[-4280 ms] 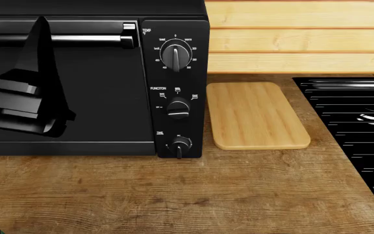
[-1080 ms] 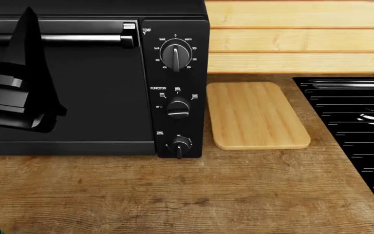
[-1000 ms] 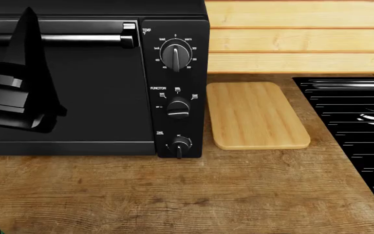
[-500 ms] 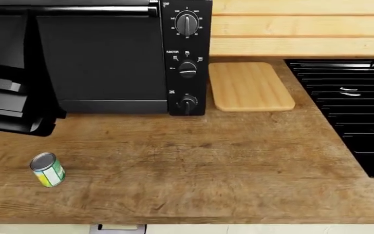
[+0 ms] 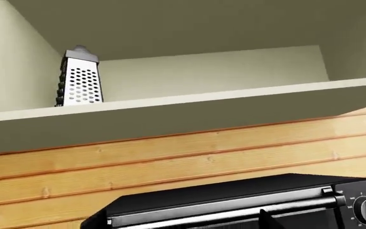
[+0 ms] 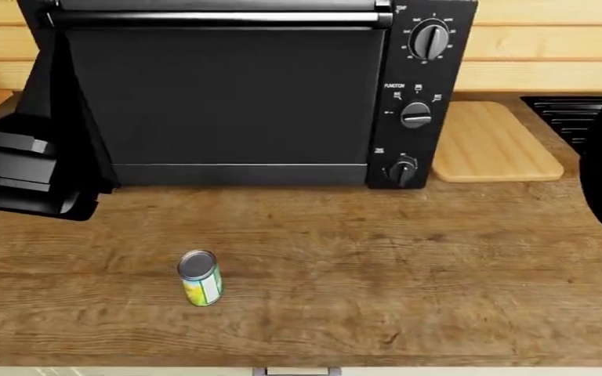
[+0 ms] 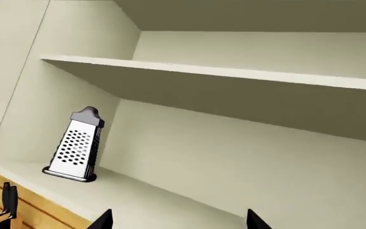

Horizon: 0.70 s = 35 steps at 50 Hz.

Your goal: Pick the cans from the counter and place them in their designated side in the cabinet.

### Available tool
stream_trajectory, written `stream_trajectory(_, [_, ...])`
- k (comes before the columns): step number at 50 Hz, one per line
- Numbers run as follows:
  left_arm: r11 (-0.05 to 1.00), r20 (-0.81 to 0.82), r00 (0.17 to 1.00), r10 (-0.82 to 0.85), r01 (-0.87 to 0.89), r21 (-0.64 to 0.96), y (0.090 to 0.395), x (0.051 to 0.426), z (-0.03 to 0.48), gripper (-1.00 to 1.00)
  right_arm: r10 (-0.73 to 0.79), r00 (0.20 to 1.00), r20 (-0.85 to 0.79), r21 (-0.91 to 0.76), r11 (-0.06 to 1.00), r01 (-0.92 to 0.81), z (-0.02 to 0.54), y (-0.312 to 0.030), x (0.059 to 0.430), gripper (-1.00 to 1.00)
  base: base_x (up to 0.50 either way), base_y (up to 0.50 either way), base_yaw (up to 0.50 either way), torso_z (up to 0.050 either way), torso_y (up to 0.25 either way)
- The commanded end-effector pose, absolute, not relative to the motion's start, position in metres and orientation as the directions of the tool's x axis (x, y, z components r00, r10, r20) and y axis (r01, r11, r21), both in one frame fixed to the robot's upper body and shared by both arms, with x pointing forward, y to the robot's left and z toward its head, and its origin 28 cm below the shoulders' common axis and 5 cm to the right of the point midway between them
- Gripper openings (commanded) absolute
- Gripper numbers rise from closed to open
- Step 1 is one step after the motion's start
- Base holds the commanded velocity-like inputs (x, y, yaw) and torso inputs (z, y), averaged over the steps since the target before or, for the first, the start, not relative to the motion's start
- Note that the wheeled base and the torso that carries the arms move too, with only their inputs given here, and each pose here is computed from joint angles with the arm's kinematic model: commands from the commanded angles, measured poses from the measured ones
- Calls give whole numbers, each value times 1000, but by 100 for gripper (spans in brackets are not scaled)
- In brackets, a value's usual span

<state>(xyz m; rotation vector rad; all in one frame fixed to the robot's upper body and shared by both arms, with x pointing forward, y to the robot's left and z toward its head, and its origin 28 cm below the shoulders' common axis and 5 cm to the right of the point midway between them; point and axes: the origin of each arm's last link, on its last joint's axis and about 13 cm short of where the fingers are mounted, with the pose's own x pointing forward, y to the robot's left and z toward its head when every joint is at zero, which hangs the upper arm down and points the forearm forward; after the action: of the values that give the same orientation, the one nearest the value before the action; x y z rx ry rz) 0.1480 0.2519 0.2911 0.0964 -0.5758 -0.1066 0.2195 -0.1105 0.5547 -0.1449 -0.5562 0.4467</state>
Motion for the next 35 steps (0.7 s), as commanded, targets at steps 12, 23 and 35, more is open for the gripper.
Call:
stream_trajectory(12, [989, 517, 845, -138, 86, 124, 249, 152, 281, 100, 457, 818, 350, -190, 890, -415, 496, -127, 235, 100, 45, 2, 500, 0, 0])
stream_trajectory(23, [988, 507, 850, -142, 88, 130, 248, 154, 279, 100, 586, 778, 225, -220, 809, -546, 462, -123, 228, 100, 34, 17, 364, 0, 0])
stream_trajectory(35, [987, 500, 853, -146, 91, 133, 248, 156, 277, 100, 698, 709, 98, -248, 707, -662, 438, -124, 218, 100, 0, 0, 0, 0, 0])
